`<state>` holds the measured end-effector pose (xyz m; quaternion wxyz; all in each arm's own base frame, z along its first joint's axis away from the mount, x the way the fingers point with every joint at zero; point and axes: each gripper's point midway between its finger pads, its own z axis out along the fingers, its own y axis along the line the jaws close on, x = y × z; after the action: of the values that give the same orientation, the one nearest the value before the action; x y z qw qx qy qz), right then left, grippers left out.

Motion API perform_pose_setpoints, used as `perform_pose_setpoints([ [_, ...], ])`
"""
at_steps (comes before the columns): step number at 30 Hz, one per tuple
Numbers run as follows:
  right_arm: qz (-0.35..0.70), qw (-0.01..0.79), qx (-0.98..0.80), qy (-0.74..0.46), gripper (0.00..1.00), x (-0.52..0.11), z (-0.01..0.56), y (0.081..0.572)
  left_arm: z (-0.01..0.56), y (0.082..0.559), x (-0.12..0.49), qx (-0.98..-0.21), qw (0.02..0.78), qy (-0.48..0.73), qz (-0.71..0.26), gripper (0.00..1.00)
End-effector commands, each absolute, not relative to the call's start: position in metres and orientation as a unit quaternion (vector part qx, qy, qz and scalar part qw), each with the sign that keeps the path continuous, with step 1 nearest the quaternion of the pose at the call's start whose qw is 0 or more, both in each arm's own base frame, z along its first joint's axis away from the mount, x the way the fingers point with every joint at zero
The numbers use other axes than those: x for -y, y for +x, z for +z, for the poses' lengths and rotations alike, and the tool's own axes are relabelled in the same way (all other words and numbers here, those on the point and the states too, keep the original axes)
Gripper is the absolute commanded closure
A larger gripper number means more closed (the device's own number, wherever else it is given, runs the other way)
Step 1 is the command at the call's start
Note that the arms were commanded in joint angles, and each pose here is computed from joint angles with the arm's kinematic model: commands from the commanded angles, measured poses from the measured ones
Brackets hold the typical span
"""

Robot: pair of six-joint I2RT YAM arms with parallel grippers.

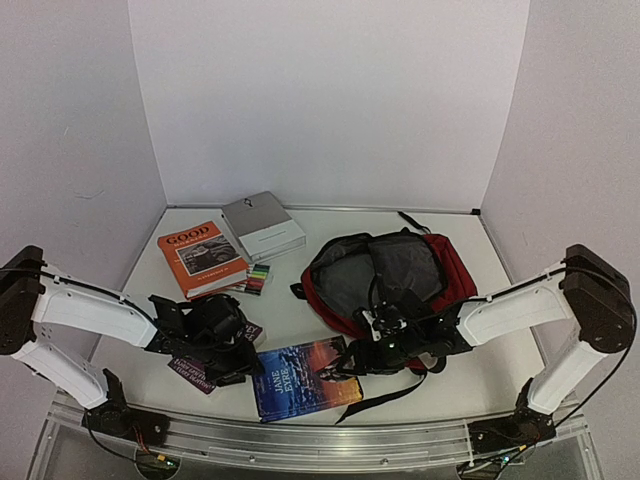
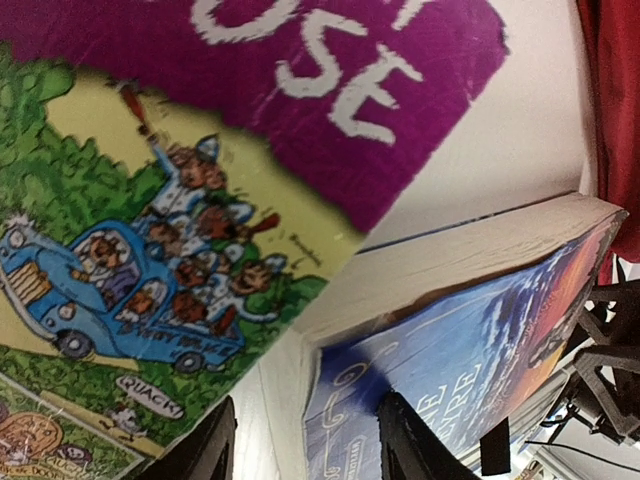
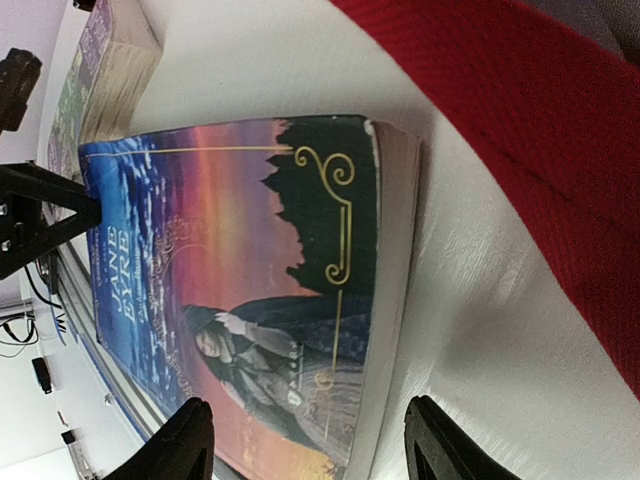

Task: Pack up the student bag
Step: Pick up the book from the center of the board.

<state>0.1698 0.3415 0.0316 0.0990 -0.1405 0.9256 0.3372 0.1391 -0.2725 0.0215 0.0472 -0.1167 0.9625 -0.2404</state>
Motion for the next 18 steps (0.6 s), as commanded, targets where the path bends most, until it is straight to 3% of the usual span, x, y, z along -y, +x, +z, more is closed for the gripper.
perform_pose_setpoints([
  [1, 0.352, 0.128, -0.917, -0.139, 0.38, -0.358, 0.036, 0.185, 0.010, 0.147, 0.268, -0.961, 0.070, -0.127, -0.235, 0.54],
  [12, 0.384, 0.104, -0.908, -0.130, 0.48, -0.370, 0.024, 0.180, -0.008, 0.146, 0.273, -0.957, 0.061, -0.138, -0.246, 0.60],
  [18, 0.463, 0.081, -0.875, -0.116, 0.57, -0.383, 0.041, 0.167, -0.002, 0.151, 0.287, -0.953, 0.068, -0.117, -0.272, 0.61],
])
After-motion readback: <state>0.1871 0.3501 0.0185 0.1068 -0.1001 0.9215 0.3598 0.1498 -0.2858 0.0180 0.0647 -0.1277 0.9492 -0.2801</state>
